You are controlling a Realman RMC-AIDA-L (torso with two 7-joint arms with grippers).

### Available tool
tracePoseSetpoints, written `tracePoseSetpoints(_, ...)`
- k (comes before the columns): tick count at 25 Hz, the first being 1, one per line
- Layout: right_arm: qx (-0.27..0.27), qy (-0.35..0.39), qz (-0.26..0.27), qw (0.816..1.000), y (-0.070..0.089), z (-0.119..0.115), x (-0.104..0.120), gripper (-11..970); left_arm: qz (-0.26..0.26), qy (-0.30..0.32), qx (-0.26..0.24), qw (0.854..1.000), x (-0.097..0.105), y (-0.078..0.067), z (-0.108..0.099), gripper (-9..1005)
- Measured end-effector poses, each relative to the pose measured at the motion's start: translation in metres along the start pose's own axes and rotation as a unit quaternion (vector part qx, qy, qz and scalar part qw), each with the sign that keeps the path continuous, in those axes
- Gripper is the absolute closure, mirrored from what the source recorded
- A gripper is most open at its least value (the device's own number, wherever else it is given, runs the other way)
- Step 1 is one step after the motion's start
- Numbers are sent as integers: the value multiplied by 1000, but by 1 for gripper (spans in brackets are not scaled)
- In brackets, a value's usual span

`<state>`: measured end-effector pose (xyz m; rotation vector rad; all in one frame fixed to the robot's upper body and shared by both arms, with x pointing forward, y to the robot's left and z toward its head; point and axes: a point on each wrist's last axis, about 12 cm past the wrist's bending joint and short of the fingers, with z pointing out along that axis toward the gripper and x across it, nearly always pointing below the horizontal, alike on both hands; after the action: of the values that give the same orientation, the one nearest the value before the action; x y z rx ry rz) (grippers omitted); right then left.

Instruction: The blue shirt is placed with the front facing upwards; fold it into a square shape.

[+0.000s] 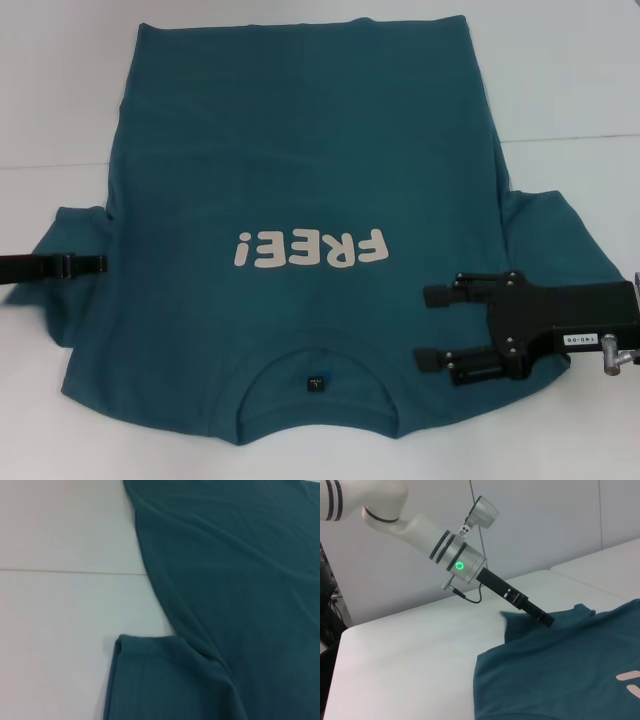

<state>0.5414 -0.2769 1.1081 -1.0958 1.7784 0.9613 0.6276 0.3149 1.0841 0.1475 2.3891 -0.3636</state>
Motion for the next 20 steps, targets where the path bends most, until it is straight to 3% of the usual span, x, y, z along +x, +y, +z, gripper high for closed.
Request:
tracePoseSetpoints(9, 1, 1, 0, 1000, 0, -1, -3, 53, 14, -15, -3, 1000, -1, -2, -4, 209)
tracePoseSetpoints(16, 1, 1, 5, 1000, 1, -2, -1, 53, -9, -25, -41, 999, 10, 22, -17, 209)
tracePoseSetpoints(20, 0, 1, 3, 1000, 1, -1, -2, 53, -15, -19, -46, 999, 16, 26, -16, 209)
